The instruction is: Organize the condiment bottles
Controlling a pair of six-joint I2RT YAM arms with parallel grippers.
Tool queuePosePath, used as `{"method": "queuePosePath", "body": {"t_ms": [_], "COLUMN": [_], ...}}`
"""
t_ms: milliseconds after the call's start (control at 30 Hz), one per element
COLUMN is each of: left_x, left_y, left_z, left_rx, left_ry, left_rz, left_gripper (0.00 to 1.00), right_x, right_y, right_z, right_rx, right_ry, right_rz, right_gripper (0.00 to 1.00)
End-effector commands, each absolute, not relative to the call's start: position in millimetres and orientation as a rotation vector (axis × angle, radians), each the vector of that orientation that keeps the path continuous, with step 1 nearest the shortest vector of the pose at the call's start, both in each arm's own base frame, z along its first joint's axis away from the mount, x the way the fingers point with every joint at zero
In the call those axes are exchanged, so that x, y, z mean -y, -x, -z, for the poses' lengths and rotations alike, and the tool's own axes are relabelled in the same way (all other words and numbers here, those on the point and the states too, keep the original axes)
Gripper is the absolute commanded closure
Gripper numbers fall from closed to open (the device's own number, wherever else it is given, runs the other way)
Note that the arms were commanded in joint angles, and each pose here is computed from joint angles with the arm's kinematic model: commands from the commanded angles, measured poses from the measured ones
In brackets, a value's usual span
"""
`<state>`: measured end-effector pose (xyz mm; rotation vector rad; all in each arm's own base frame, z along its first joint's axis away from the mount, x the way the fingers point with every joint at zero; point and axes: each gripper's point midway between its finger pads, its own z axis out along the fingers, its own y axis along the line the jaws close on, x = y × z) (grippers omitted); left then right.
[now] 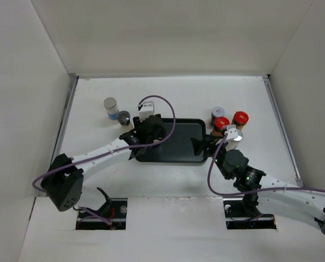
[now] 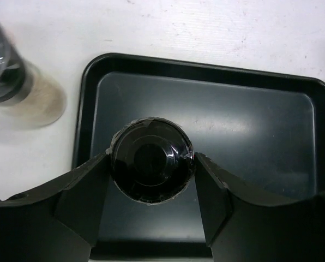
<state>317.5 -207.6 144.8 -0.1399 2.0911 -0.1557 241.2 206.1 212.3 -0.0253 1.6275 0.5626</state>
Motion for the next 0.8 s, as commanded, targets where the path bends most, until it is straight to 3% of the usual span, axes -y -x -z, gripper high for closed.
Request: {"method": "queuePosePath", "body": {"t_ms": [0, 467, 767], "left_x": [235.3, 276.4, 220.6], "left_y": [-361.6, -400.8, -390.9], "left_z": [-216.6, -190.7, -189.3], "left_rx": [-1.857, -1.878, -1.871], "left_ry": [0.216, 0.124, 0.172], "left_rz": [0.349, 0.331, 0.176], "left_gripper": [0.66, 0.66, 0.66], "right_x": [-201.4, -195.4, -193.7], "right_y": [-244.7, -249.9, -248.0], "right_z": [-227.4, -222.0, -225.6], "right_rx": [-1.578, -1.586, -1.572], "right_ry": [-0.045, -0.075, -0.082], "right_rz": [-0.602, -0.579, -0.594], "right_gripper": [0.23, 0.23, 0.22]}}
